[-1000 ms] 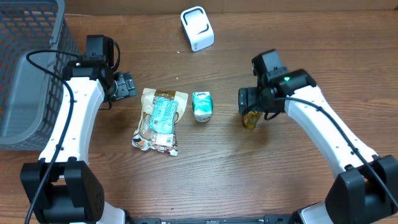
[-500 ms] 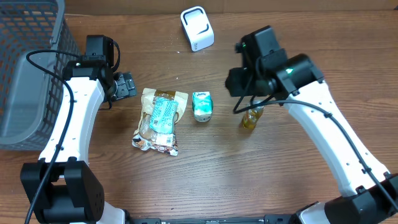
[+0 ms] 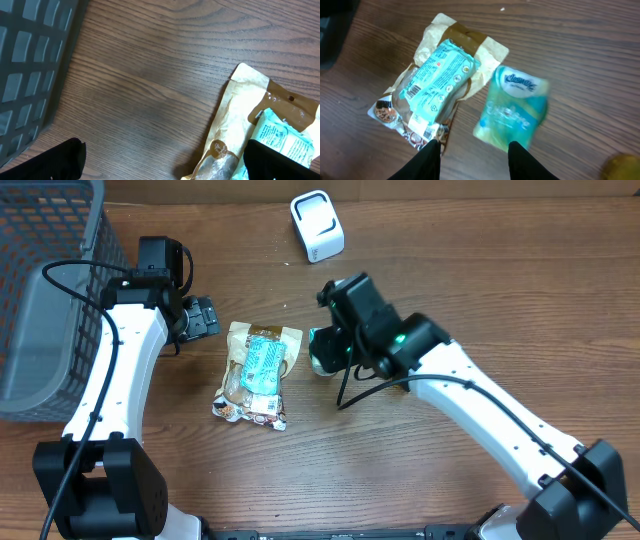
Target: Scan the item barcode
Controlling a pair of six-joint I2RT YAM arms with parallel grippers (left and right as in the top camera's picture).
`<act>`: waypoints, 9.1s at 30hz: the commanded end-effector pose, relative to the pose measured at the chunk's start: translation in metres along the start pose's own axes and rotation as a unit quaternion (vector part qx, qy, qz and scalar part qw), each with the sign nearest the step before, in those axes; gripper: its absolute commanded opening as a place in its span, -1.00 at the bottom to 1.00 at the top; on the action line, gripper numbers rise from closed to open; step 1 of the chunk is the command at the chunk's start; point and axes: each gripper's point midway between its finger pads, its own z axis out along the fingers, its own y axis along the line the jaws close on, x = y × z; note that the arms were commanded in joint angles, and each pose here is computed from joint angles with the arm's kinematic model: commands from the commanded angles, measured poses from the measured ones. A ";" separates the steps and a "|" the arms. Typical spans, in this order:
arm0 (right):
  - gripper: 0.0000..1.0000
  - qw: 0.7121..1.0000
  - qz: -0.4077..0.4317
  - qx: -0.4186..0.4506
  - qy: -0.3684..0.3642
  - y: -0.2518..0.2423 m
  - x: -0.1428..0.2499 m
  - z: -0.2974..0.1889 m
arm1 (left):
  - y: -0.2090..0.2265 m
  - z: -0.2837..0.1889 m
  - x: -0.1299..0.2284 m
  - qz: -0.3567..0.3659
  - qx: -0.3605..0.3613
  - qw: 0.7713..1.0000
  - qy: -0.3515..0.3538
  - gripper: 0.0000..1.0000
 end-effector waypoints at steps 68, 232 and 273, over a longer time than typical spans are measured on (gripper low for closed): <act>0.11 0.983 -0.041 0.147 -0.106 -0.012 -0.026 0.012 | -0.001 -0.005 -0.005 0.008 0.002 1.000 -0.010 0.99; -0.49 0.994 0.040 0.100 -0.006 -0.032 0.013 0.071 | -0.001 -0.005 -0.005 0.008 0.002 1.000 -0.010 0.99; -0.12 0.992 -0.025 0.122 0.010 -0.024 -0.003 0.042 | -0.001 -0.005 -0.006 0.008 0.003 1.000 -0.011 0.99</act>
